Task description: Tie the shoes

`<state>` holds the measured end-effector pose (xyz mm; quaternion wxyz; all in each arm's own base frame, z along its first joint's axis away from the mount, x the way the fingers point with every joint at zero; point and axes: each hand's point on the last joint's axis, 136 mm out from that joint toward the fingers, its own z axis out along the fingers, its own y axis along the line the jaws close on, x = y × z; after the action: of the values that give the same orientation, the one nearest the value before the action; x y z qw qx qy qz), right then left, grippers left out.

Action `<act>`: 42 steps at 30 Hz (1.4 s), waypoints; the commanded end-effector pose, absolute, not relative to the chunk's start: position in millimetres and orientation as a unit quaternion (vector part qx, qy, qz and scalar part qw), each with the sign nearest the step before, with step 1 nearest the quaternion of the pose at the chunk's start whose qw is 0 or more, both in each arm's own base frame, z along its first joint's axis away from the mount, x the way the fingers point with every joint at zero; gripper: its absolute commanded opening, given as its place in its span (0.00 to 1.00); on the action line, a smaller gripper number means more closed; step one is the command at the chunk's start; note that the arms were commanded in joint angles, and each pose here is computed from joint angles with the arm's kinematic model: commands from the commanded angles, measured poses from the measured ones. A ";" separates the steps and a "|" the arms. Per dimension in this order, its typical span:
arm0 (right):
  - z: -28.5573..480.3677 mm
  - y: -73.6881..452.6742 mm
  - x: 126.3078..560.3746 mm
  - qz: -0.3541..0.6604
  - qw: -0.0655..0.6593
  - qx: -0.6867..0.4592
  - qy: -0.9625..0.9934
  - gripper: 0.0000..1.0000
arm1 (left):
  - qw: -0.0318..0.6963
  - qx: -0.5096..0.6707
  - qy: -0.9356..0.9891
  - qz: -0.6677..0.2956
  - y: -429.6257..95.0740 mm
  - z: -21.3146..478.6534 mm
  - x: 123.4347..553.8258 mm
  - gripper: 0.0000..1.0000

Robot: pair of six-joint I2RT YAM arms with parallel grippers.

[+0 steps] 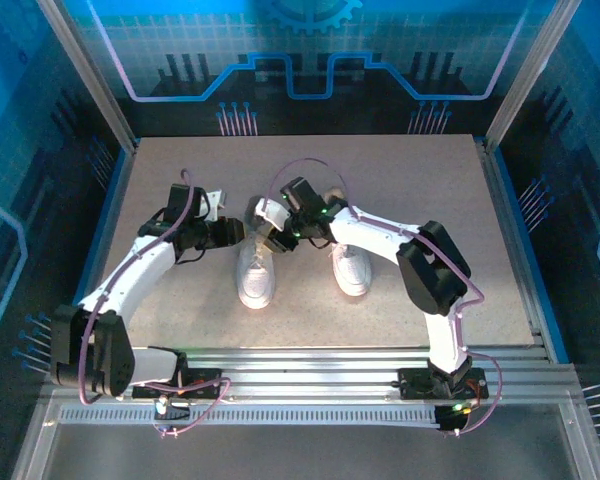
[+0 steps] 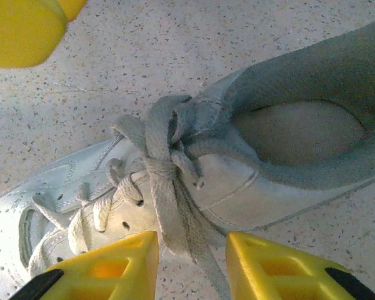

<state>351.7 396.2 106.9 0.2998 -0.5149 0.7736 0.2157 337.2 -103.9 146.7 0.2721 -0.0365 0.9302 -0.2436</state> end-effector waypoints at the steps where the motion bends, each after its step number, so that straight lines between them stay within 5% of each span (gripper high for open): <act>1: 105.1 406.4 349.4 0.200 0.301 -0.538 0.762 0.30 | 0.279 -0.041 0.922 -0.266 -108.7 158.6 348.4 0.40; 10: 112.8 405.8 340.6 0.183 0.325 -0.549 0.748 0.06 | 0.272 -0.044 0.922 -0.272 -112.2 154.0 358.2 0.41; 42: 117.0 365.4 332.0 0.194 0.291 -0.516 0.782 0.03 | 0.253 -0.031 0.933 -0.255 -121.7 148.3 388.4 0.42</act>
<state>340.0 371.4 114.1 0.3056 -0.5202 0.7765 0.1818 386.2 -119.5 144.8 0.2558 -0.0379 0.9314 -0.2560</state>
